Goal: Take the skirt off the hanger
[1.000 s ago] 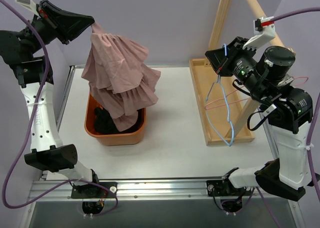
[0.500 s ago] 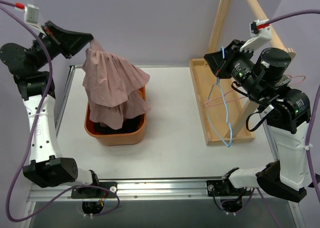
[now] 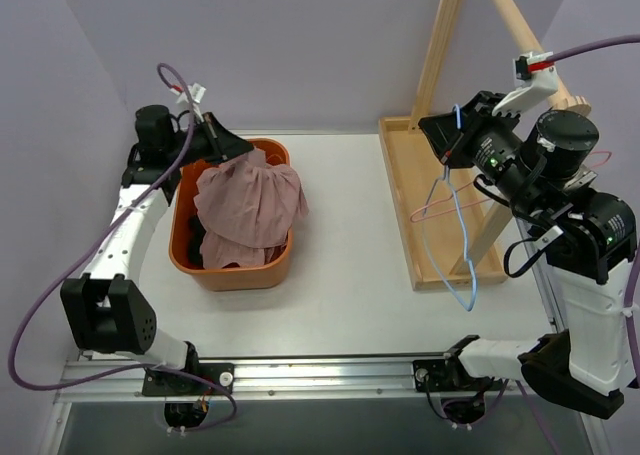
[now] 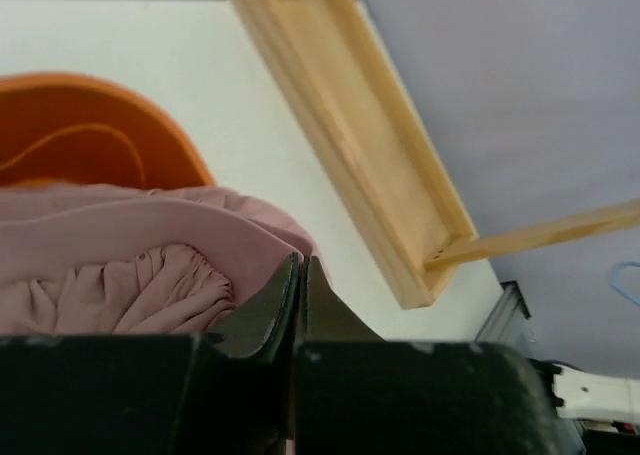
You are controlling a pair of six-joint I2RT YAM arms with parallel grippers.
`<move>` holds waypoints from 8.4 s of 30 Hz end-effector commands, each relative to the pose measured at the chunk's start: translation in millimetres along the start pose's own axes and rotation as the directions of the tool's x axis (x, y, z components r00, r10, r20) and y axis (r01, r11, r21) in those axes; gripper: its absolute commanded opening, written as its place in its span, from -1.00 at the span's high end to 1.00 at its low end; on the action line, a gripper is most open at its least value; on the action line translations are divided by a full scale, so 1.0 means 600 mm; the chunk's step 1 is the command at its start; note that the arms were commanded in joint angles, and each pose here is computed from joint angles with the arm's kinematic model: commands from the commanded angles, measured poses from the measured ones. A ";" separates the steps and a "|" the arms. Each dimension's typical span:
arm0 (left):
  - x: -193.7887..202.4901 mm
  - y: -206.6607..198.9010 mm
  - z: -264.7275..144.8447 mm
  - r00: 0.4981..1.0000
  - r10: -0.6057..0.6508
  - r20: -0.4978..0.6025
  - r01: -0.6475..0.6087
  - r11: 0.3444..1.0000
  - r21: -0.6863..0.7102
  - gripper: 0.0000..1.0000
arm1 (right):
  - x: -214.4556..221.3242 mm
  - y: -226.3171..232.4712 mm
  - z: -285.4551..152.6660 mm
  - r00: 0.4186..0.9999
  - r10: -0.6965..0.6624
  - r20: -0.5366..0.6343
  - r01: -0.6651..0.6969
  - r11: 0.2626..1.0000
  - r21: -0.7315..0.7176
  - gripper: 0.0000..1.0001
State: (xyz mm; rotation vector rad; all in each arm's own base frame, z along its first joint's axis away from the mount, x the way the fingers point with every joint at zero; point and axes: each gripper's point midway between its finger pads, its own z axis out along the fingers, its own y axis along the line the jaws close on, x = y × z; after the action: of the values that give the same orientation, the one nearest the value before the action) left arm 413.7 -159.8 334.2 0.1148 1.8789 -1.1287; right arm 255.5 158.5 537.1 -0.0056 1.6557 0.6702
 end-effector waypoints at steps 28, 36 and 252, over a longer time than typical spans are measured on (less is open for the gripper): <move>0.127 0.123 -0.073 0.975 0.076 -0.210 -0.200 0.722 -0.663 -0.88 | 0.047 -0.014 0.027 0.995 -0.040 -0.095 0.042 0.999 0.017 1.00; -0.051 -0.187 -0.138 0.952 0.229 0.204 -0.163 0.941 -0.296 -0.88 | 0.104 -0.030 0.094 0.981 -0.060 -0.186 0.070 0.996 0.047 1.00; 0.159 -0.171 -0.187 0.993 0.002 0.121 0.018 0.987 -0.162 -0.88 | 0.419 0.066 0.054 0.947 -0.079 -0.311 0.093 0.995 0.032 -1.00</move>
State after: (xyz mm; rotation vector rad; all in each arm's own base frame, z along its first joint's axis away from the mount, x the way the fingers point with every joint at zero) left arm 245.1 -169.5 362.7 0.0428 1.8141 -0.8898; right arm 214.2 304.4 316.0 -0.2663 2.0239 0.6025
